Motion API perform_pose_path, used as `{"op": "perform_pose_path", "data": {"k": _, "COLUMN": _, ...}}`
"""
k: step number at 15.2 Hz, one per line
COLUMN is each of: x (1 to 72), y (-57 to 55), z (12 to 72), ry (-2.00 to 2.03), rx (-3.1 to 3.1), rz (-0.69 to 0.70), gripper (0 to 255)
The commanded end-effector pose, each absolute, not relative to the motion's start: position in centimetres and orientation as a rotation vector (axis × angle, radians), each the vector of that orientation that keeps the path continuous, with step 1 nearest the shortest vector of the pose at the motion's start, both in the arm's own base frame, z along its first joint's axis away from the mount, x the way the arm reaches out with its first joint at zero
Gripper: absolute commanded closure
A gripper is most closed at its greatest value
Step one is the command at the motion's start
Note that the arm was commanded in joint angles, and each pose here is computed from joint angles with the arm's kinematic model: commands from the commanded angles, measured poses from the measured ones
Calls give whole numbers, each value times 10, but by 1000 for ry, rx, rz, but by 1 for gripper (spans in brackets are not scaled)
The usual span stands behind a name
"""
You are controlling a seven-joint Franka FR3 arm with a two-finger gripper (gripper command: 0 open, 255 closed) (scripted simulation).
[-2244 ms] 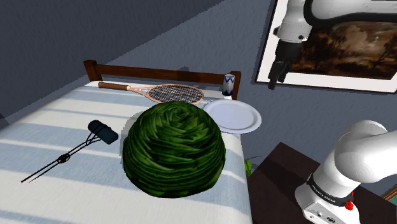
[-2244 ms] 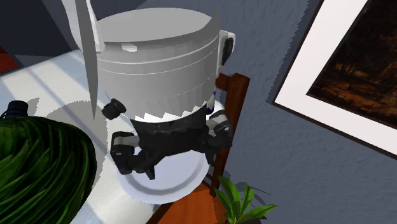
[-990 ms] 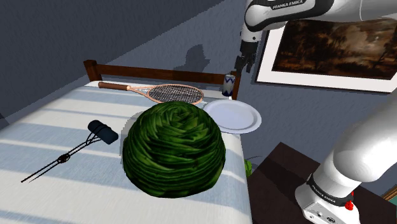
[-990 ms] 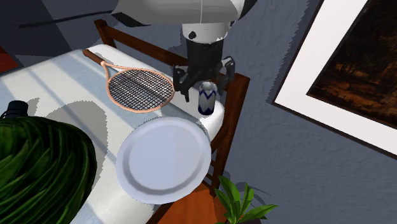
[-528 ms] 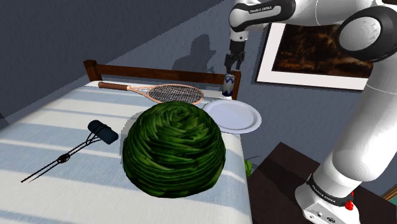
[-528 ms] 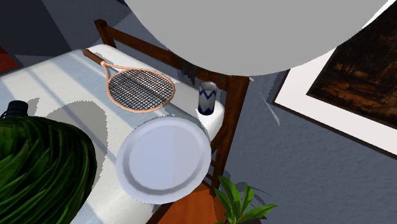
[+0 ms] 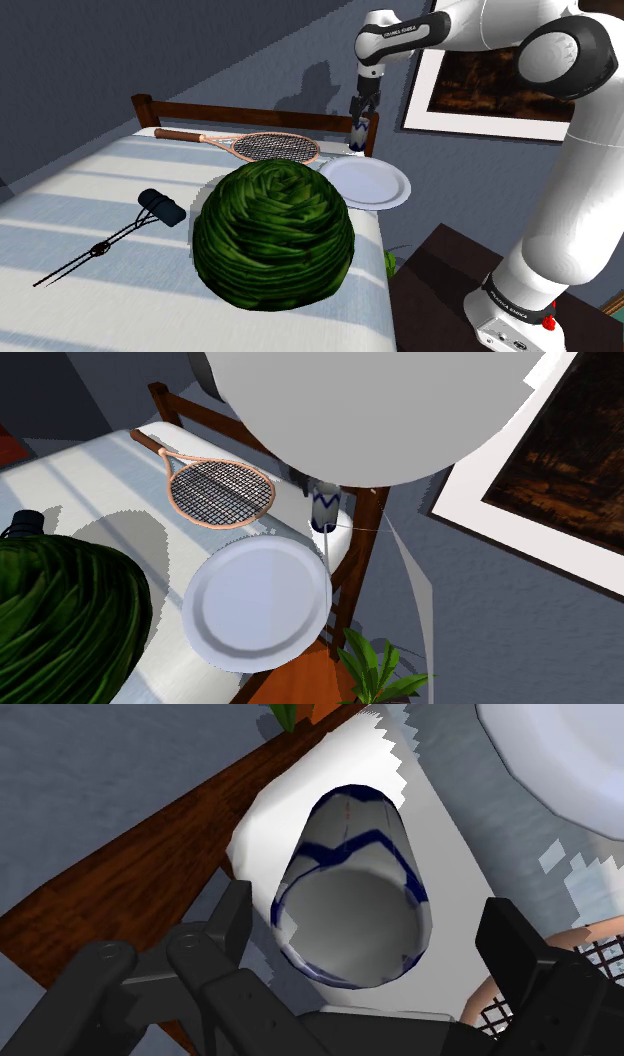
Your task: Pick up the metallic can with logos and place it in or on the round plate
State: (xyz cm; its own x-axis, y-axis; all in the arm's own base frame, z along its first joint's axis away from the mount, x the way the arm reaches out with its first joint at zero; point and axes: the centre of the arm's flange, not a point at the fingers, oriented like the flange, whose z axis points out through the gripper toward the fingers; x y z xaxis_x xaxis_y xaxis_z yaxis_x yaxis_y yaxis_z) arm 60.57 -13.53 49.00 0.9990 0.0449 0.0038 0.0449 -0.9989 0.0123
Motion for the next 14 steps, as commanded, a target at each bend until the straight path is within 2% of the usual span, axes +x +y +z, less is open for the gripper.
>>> {"op": "perform_pose_path", "data": {"k": 1, "x": 606, "y": -136, "z": 486, "ry": 70, "rx": 3128, "rz": 7, "gripper": 0}}
{"op": "perform_pose_path", "data": {"k": 8, "x": 606, "y": -136, "z": 486, "ry": 70, "rx": 3128, "rz": 7, "gripper": 0}}
{"op": "perform_pose_path", "data": {"k": 9, "x": 606, "y": -136, "z": 486, "ry": 70, "rx": 3128, "rz": 7, "gripper": 255}}
{"op": "perform_pose_path", "data": {"k": 14, "x": 606, "y": -136, "z": 486, "ry": 70, "rx": 3128, "rz": 7, "gripper": 255}}
